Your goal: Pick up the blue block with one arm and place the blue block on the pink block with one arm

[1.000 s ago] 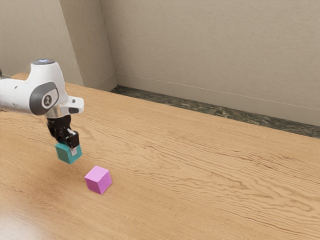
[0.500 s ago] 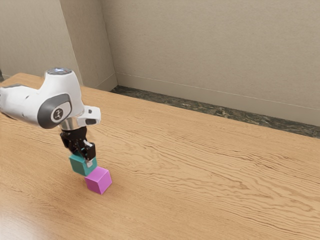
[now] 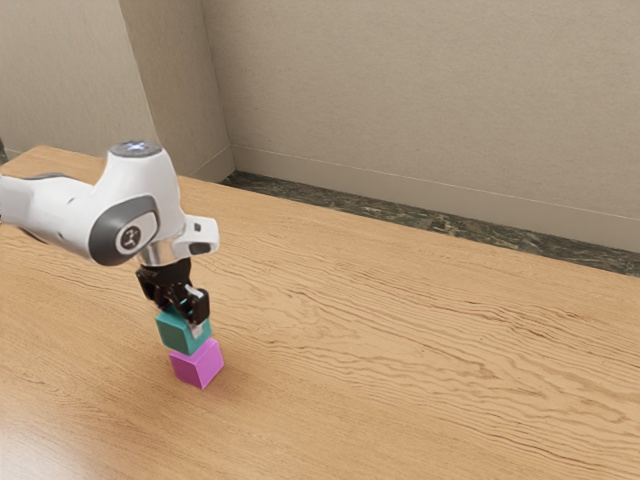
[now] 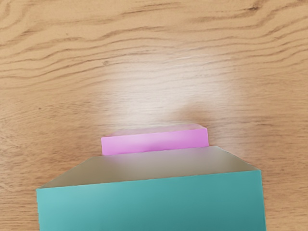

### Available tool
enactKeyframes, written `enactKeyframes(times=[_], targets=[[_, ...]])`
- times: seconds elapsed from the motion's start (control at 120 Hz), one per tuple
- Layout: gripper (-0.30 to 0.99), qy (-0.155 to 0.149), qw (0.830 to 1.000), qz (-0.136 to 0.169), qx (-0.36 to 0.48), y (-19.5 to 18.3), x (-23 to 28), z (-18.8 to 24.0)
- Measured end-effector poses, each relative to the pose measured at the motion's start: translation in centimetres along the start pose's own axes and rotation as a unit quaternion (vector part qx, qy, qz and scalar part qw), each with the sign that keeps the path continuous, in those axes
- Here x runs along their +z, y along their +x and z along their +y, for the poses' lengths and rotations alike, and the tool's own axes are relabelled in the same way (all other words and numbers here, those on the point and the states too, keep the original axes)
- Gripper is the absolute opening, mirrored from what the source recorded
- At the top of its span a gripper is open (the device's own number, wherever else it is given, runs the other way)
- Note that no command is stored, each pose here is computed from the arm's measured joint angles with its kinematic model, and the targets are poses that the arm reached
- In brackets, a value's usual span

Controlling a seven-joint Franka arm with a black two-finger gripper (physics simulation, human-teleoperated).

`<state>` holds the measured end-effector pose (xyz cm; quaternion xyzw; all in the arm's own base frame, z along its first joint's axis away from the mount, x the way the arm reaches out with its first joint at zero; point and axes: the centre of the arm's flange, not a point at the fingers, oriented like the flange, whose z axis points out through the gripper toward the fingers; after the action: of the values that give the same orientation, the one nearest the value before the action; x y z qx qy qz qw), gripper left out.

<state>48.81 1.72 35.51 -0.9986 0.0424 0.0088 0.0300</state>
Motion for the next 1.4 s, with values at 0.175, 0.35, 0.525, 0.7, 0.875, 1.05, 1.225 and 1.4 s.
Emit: enactKeyframes(times=[0.175, 0.35, 0.525, 0.7, 0.875, 1.05, 1.225, 1.4], targets=[[0.35, -0.001, 1.000, -0.002, -0.009, 0.1, 0.6, -0.1], [0.35, -0.001, 1.000, -0.004, -0.015, 0.2, 1.2, -0.1], [0.35, -0.001, 1.000, -0.002, -0.019, 0.3, 1.3, 0.1], [0.35, -0.001, 1.000, -0.004, -0.023, 0.3, 1.5, 0.1], [0.47, -0.001, 1.000, -0.005, -0.024, 0.4, 1.8, 0.0], [0.59, -0.002, 1.000, -0.003, -0.023, 0.5, 1.6, 0.0], [0.65, 0.006, 1.000, 0.017, -0.020, 1.2, -0.9, -0.4], [0.67, 0.019, 0.999, 0.035, -0.022, 1.8, -5.0, -1.7]])
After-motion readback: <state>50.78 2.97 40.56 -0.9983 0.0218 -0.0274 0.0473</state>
